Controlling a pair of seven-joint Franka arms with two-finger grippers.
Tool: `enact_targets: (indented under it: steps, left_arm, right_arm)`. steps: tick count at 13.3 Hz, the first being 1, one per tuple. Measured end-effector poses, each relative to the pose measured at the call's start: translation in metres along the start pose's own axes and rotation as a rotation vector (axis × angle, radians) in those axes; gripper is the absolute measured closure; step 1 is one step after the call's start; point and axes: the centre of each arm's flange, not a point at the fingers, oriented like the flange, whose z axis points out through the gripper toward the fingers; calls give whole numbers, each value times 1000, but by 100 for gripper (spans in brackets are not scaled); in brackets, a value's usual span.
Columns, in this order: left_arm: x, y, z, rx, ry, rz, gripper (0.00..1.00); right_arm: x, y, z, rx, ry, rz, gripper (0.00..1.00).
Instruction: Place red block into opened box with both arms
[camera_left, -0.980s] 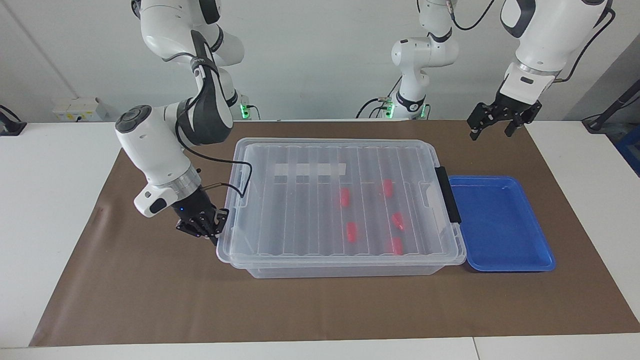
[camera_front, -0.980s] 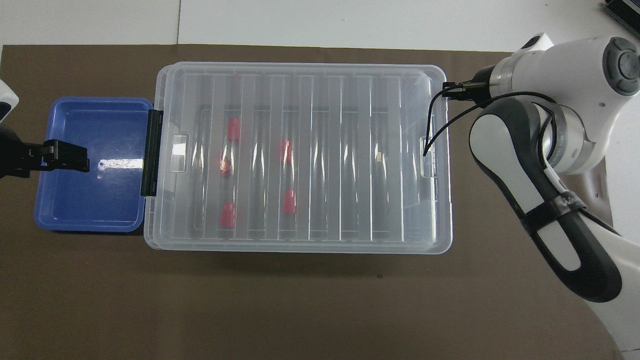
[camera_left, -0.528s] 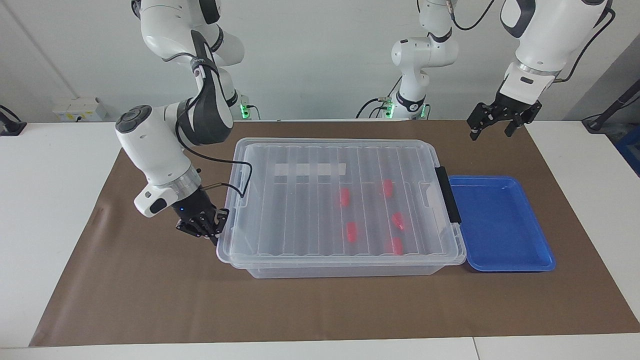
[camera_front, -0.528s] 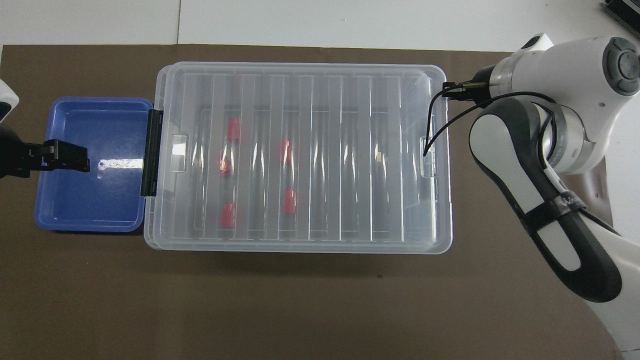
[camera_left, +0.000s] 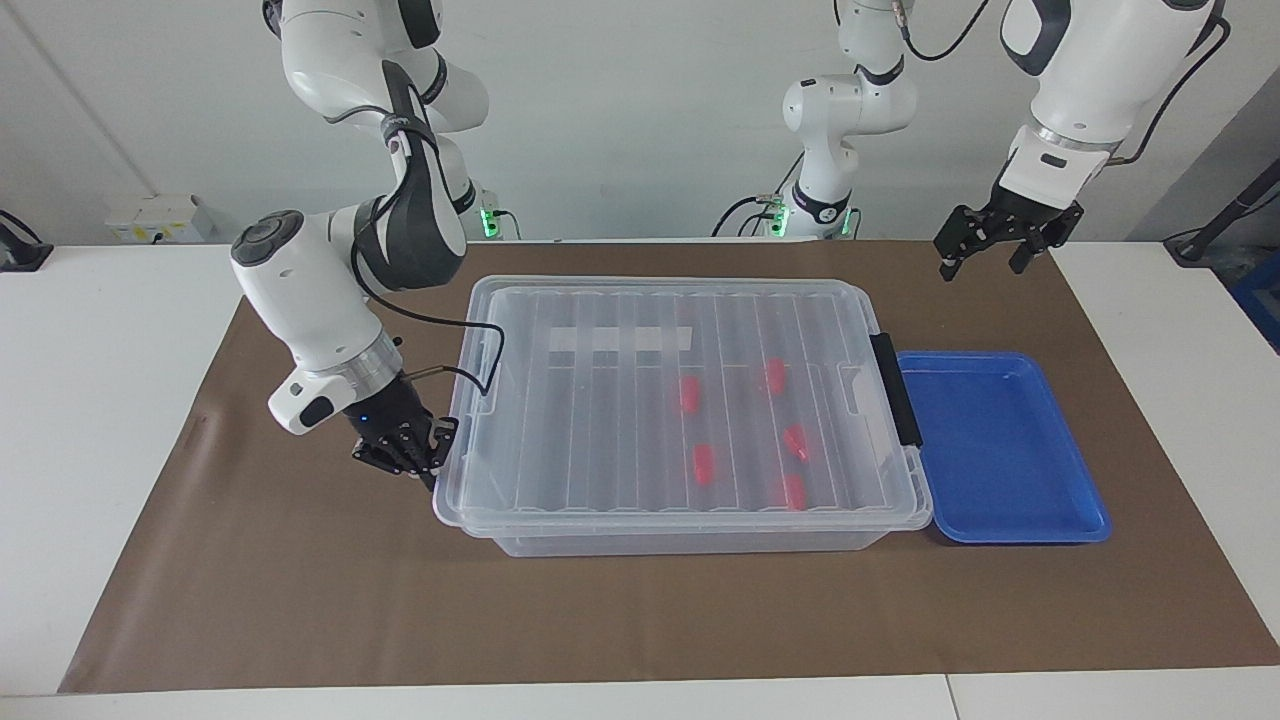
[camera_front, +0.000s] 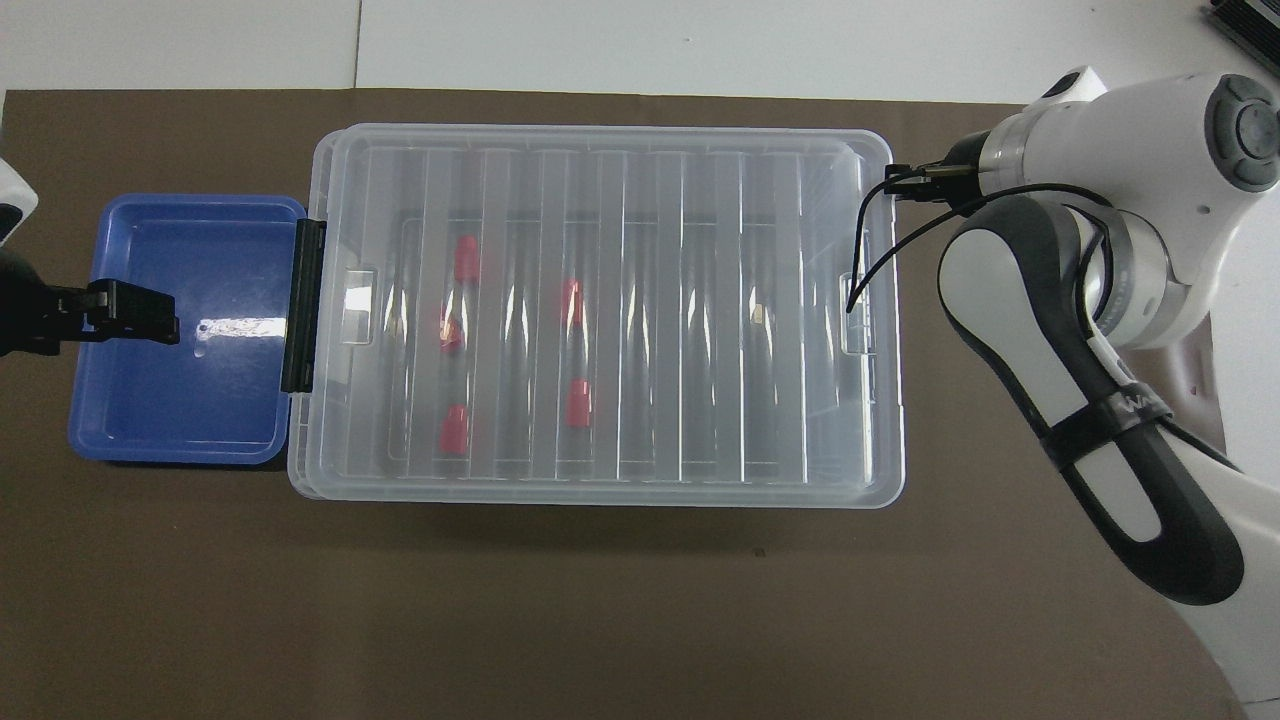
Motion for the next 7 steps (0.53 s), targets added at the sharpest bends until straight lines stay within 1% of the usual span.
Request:
enact_targets:
  steps: [2, 3, 4, 6, 7]
  left_arm:
    - [0, 0, 0, 0, 3, 0, 0]
    - [0, 0, 0, 0, 3, 0, 0]
    - [0, 0, 0, 0, 4, 0, 0]
    - [0, 0, 0, 0, 4, 0, 0]
    - [0, 0, 0, 0, 4, 0, 0]
  right_arm:
    - [-1, 1, 0, -8, -9, -5, 99]
    - [-2, 5, -1, -35, -27, -23, 99]
    - [-3, 11, -7, -80, -46, -51, 91]
    - [-5, 29, -39, -154, -67, -73, 74]
    - [-8, 35, -62, -173, -80, -69, 60]
